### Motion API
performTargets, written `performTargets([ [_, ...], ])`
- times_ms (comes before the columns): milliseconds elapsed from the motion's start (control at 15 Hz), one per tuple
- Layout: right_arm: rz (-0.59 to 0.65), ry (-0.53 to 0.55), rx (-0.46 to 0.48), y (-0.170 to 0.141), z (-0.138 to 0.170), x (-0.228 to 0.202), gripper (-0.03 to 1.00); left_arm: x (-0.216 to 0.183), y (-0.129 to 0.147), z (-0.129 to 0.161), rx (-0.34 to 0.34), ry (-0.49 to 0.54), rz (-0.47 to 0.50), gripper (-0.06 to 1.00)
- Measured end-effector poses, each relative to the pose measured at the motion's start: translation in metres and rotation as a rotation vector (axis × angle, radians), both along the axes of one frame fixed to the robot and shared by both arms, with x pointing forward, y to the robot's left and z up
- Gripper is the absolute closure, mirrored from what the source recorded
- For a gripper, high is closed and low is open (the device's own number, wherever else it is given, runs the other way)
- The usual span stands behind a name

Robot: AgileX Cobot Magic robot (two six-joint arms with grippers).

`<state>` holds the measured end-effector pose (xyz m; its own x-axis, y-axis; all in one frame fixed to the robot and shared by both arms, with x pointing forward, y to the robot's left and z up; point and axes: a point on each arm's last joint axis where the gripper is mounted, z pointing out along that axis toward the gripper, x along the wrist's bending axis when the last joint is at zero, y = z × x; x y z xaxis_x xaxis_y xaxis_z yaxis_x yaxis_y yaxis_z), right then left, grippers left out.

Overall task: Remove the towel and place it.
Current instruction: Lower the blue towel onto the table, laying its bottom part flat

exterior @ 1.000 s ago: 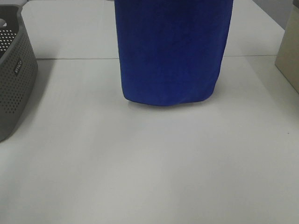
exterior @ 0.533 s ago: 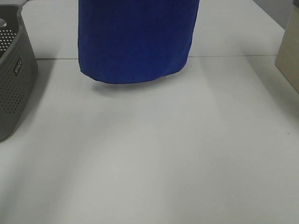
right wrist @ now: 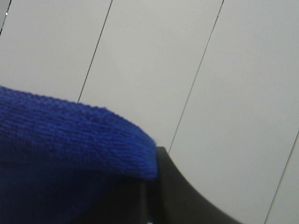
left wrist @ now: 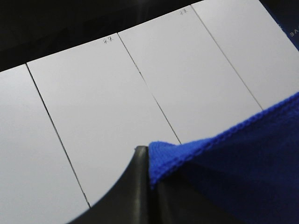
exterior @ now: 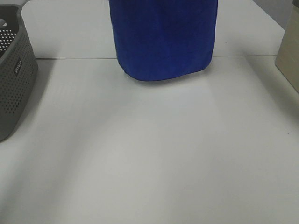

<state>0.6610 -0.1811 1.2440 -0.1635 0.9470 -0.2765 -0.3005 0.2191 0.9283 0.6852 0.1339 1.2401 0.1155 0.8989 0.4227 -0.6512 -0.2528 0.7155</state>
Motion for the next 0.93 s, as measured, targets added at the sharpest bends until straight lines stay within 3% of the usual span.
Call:
performTargets([
  [333, 0.001, -0.027, 0.019, 0.011, -0.012, 0.04, 0.95, 0.041, 0.006, -0.025, -0.019, -0.04, 0.032, 0.94],
  [733, 0.0, -0.093, 0.045, 0.017, -0.015, 0.068, 0.95, 0.07, 0.026, -0.024, -0.061, -0.14, 0.086, 0.94],
  [933, 0.003, -0.076, 0.059, 0.017, -0.024, 0.075, 0.95, 0.074, 0.031, -0.025, -0.066, -0.092, 0.092, 0.94],
])
